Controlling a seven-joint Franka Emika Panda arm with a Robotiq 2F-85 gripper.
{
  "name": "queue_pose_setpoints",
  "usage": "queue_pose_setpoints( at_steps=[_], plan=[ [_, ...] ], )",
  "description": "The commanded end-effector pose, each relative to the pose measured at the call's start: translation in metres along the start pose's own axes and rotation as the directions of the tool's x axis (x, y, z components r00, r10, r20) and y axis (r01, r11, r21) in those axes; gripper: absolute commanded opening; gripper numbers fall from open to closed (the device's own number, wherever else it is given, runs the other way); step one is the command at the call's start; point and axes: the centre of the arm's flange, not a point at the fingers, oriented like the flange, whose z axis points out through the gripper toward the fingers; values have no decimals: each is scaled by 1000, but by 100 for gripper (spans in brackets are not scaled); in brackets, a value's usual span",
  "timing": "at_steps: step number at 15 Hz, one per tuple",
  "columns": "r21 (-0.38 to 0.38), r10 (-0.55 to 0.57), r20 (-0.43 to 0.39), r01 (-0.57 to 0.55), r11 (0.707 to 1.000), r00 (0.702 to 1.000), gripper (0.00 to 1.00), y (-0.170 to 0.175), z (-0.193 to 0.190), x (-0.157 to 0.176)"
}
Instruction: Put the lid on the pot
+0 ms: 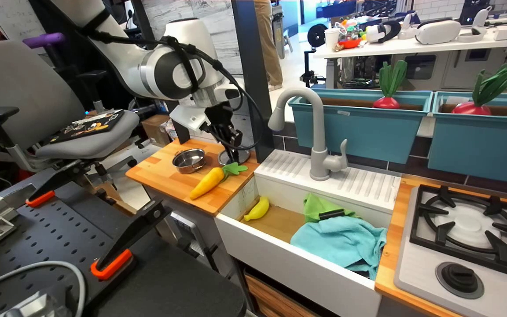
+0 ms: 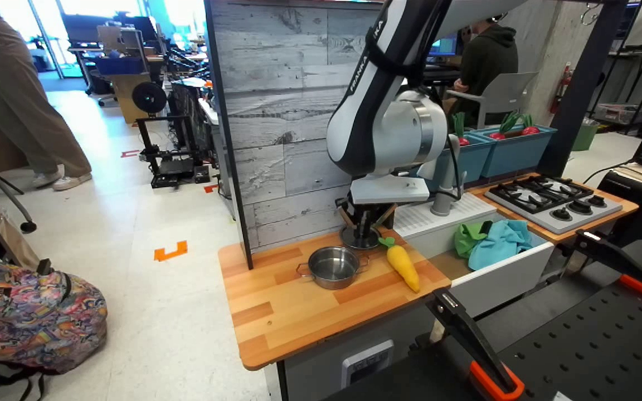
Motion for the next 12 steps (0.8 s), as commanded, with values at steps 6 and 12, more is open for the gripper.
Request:
queue_pose_setpoints(
  at_steps=[6, 12],
  plan=[
    [33, -73, -12, 73, 997, 997, 5, 5, -68, -24],
    [37, -170, 3, 170, 985, 985, 5, -24, -78, -47]
  ],
)
